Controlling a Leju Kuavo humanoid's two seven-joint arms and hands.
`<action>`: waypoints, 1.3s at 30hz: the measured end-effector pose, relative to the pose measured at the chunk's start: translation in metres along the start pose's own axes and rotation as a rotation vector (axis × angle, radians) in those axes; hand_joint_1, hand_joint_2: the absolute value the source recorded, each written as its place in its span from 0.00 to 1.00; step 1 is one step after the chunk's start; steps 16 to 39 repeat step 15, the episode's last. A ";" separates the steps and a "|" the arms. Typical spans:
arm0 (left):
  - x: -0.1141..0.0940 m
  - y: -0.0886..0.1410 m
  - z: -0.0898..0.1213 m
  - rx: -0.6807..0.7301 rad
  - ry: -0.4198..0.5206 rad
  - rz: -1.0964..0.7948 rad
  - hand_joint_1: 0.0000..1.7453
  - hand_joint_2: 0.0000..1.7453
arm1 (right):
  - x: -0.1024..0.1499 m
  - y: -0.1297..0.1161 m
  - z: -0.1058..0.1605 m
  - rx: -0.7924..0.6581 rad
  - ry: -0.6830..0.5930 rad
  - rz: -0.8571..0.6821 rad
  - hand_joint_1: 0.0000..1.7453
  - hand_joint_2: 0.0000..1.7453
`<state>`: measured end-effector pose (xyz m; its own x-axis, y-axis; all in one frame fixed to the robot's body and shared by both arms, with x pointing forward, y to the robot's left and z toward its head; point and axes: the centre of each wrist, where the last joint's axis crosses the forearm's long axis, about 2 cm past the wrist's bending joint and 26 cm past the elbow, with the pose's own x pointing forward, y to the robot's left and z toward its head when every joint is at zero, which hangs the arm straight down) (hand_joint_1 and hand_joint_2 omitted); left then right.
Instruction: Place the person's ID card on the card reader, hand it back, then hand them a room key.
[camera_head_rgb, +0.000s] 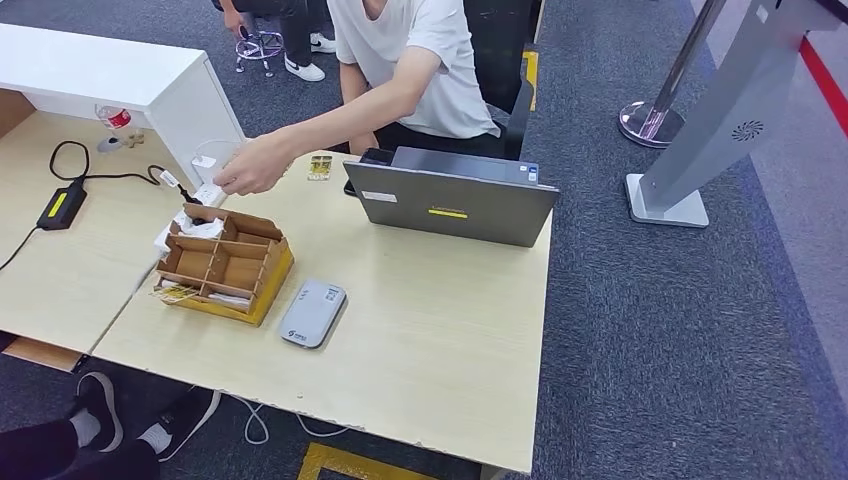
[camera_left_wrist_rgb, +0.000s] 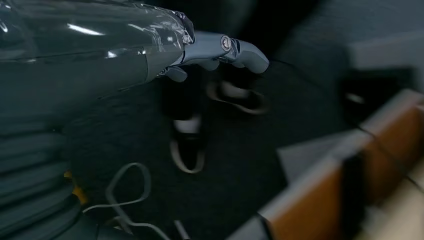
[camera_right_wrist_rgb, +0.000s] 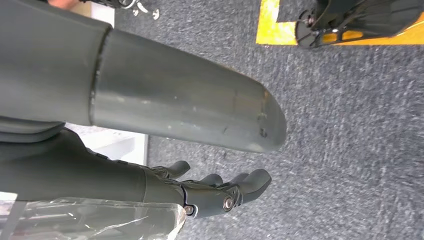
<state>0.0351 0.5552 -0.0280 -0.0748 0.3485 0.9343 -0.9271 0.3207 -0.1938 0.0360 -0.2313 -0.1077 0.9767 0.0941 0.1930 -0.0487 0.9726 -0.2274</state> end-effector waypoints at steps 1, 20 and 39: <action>-0.024 0.003 0.018 0.064 0.082 0.028 0.00 0.00 | 0.001 0.003 0.001 -0.002 0.007 0.004 0.00 0.00; -0.138 -0.028 0.147 0.452 0.723 0.032 0.00 1.00 | 0.006 0.017 0.006 0.036 0.048 0.054 0.00 1.00; -0.138 -0.028 0.147 0.452 0.723 0.032 0.00 1.00 | 0.006 0.017 0.006 0.036 0.048 0.054 0.00 1.00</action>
